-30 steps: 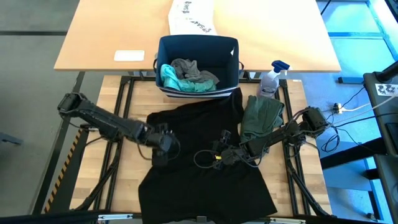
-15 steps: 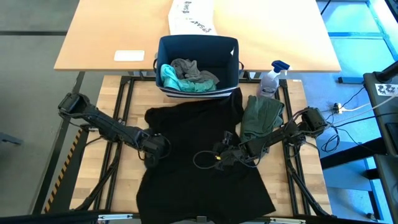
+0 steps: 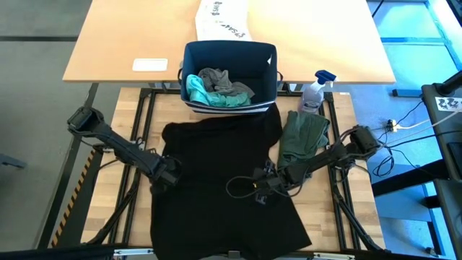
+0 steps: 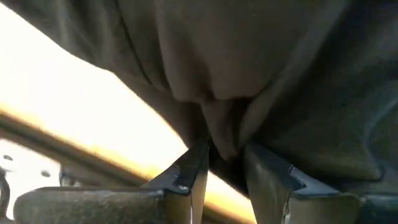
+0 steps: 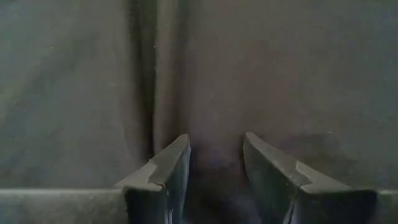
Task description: Fold Laundry from Bin
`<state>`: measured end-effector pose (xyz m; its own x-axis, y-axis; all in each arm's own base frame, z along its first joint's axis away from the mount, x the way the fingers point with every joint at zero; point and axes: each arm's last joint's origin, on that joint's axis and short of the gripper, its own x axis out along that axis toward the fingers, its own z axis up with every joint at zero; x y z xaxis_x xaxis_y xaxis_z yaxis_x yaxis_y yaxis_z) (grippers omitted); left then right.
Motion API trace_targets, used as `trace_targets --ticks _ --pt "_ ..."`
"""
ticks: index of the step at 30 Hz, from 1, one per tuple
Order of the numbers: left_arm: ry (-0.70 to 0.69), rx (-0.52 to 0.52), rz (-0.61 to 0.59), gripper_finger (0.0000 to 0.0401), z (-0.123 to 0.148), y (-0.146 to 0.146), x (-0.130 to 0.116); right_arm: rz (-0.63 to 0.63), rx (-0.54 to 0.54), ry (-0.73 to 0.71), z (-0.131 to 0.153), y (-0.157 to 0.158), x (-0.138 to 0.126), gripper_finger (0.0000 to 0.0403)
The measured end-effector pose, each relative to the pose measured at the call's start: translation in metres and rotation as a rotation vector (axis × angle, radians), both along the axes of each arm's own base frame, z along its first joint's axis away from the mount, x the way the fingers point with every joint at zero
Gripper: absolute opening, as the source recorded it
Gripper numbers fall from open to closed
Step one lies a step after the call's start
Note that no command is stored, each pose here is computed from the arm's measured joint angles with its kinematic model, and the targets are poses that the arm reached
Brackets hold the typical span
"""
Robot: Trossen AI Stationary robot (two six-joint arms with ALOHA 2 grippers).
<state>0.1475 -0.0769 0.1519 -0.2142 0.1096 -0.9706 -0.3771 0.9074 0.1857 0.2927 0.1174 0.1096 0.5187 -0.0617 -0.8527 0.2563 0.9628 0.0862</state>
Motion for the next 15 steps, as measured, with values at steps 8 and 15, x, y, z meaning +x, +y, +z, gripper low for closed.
trace_targets --ticks 8,15 --pt "-0.266 0.095 -0.052 0.0095 0.068 -0.022 0.025 0.079 -0.033 -0.032 0.053 0.007 0.013 0.0154" --pt "-0.925 0.1 -0.334 0.0095 0.073 -0.061 0.064 -0.042 -0.28 -0.181 0.059 -0.009 0.03 0.0154"
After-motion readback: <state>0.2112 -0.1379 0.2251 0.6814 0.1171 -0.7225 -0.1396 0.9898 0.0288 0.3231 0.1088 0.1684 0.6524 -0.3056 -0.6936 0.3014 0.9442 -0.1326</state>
